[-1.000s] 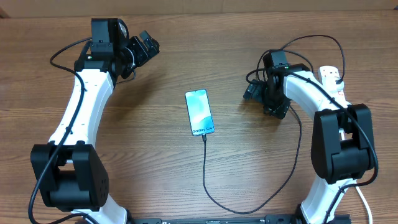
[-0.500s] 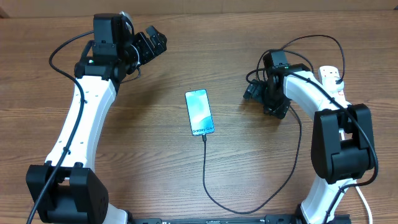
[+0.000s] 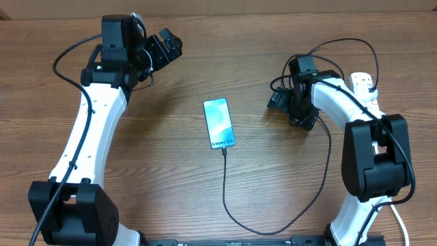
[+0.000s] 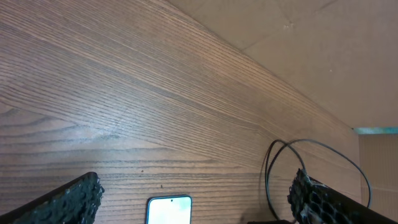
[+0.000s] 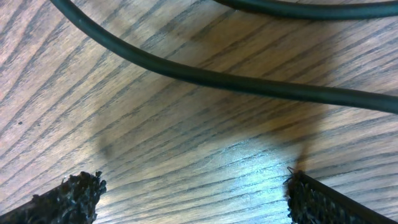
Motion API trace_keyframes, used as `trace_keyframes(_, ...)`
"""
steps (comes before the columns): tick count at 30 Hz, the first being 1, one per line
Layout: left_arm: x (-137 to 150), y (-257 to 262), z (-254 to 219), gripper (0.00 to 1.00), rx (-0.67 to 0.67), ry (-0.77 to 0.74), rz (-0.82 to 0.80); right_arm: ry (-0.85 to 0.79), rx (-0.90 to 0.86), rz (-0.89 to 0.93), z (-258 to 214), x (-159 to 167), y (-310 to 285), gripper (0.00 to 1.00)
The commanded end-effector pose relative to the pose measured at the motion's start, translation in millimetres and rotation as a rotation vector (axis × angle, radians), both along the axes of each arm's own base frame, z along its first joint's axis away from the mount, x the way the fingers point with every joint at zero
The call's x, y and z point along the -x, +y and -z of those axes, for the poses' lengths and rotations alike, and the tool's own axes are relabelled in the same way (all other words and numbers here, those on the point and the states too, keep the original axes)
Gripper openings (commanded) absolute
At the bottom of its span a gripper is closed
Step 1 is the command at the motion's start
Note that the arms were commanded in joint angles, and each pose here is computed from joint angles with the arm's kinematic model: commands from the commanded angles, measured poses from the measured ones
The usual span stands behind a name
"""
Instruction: Plug charger to phone and switch on socket
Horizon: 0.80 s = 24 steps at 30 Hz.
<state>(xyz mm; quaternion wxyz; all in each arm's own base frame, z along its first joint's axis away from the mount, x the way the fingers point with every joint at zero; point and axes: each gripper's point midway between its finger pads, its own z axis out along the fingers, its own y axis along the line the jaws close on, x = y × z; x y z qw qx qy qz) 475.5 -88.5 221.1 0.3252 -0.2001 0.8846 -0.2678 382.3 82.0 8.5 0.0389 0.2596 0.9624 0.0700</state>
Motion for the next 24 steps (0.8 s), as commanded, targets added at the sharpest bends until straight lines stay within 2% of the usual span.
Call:
trace_keyframes(1,1.8,3.7,-12.4,1.00,-0.003,-0.025,-0.017,-0.031,-0.010,0.001,-10.2,-3.6,-0.3,1.00)
trace_keyframes(10,4.6,6.4,-24.9,1.00,-0.009,-0.054,-0.029,-0.031,-0.010,0.001,-10.2,-3.6,-0.3,1.00)
trace_keyframes(12,0.0,42.7,-26.3,1.00,-0.150,-0.073,-0.192,-0.031,-0.010,0.001,-10.2,-3.6,-0.3,1.00)
trace_keyframes(16,8.6,89.0,-31.3,1.00,-0.327,-0.070,-0.392,-0.031,-0.010,0.001,-10.2,-3.6,-0.3,1.00)
trace_keyframes(24,35.5,97.1,-45.1,1.00,-0.360,-0.046,-0.411,-0.031,-0.010,0.001,-10.2,-3.6,-0.3,1.00)
